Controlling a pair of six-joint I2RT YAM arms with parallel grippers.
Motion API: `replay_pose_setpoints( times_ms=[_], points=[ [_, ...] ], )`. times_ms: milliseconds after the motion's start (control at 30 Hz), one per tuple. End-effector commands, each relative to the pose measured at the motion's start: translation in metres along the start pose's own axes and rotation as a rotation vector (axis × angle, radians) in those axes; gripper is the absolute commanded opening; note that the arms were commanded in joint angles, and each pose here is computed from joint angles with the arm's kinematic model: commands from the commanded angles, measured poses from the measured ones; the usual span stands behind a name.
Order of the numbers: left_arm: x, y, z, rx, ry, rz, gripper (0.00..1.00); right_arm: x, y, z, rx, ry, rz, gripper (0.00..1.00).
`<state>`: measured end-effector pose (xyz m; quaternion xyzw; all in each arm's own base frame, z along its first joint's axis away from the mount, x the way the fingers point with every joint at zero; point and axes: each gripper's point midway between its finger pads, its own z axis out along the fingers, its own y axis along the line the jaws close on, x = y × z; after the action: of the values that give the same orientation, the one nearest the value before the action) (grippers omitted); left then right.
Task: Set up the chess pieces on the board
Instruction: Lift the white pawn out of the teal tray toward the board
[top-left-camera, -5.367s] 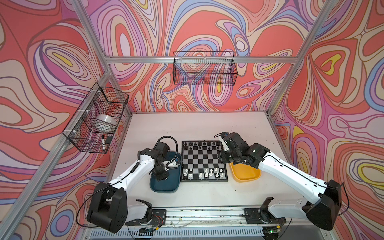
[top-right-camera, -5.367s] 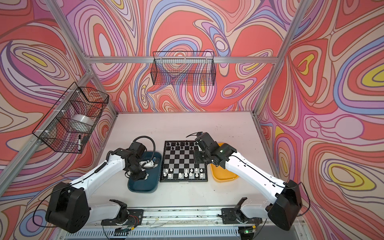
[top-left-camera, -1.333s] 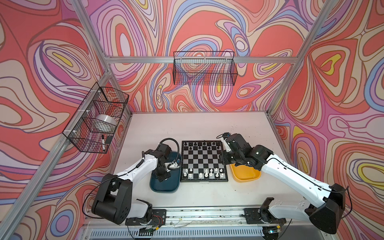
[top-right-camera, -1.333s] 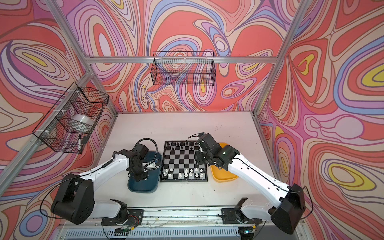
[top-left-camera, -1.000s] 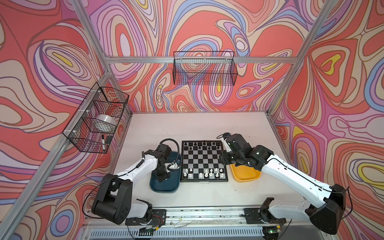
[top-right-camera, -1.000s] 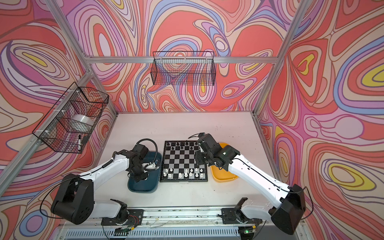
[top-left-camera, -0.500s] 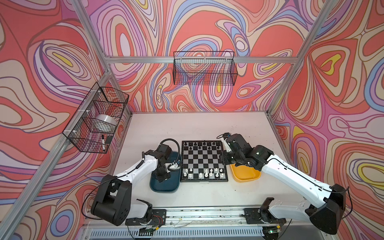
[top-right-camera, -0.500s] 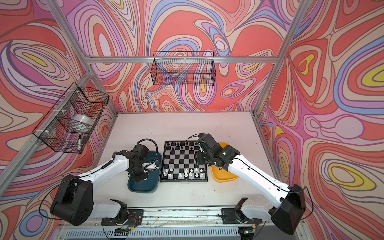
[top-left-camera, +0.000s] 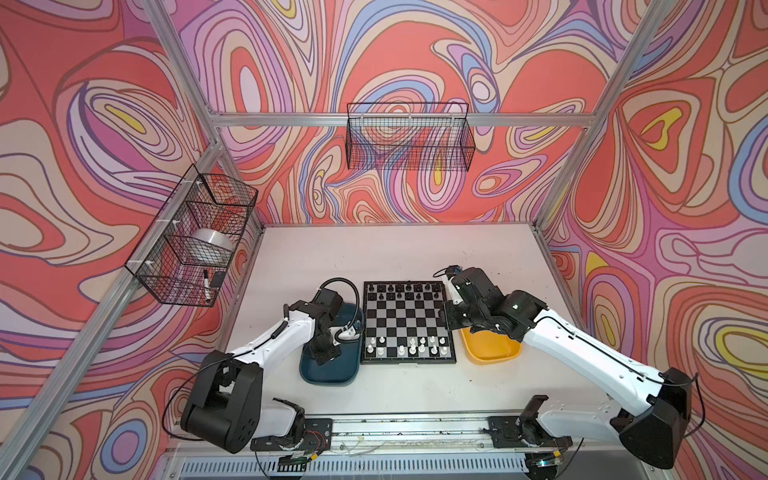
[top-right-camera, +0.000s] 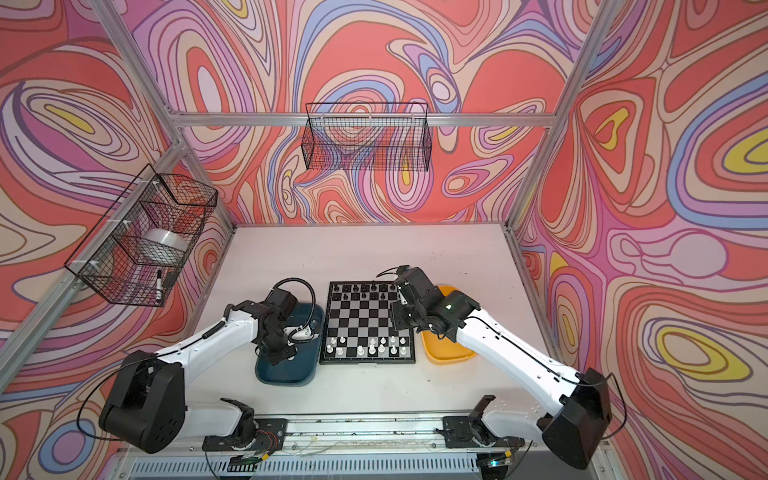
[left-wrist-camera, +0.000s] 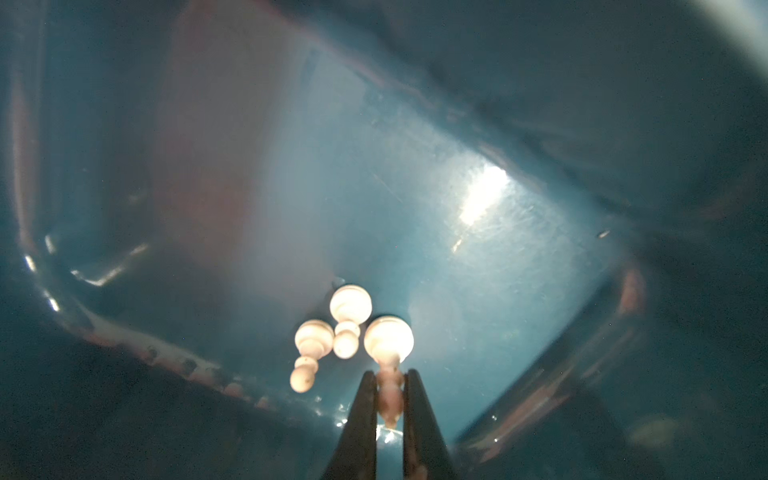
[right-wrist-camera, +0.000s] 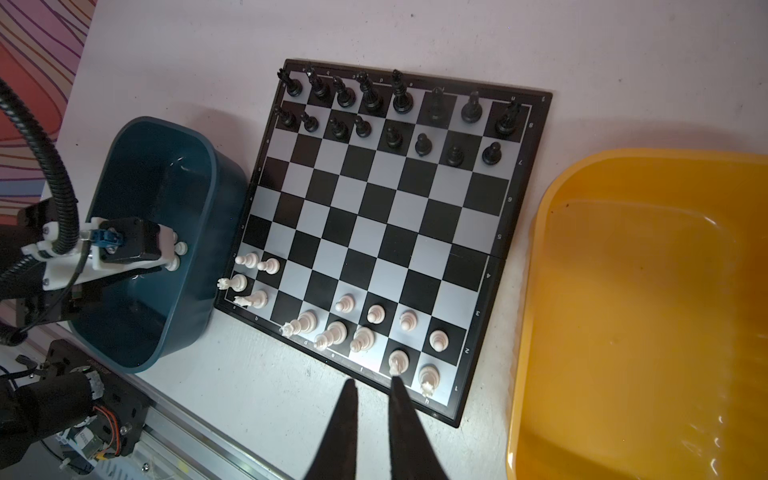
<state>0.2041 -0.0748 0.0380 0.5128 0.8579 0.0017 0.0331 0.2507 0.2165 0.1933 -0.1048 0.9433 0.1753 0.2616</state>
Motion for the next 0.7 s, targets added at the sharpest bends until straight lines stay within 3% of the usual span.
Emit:
replay_pose_setpoints(
  times_ms=[0,667],
  points=[
    [0.006,-0.006,-0.002,0.007,0.014,0.029,0.10,0.003,0.000,0.002,0.002,-0.001,-0.006,0.15],
    [-0.002,-0.004,-0.029,-0.002,0.016,0.064,0.10,0.002,0.001,0.006,0.000,0.000,-0.007,0.15]
  ],
)
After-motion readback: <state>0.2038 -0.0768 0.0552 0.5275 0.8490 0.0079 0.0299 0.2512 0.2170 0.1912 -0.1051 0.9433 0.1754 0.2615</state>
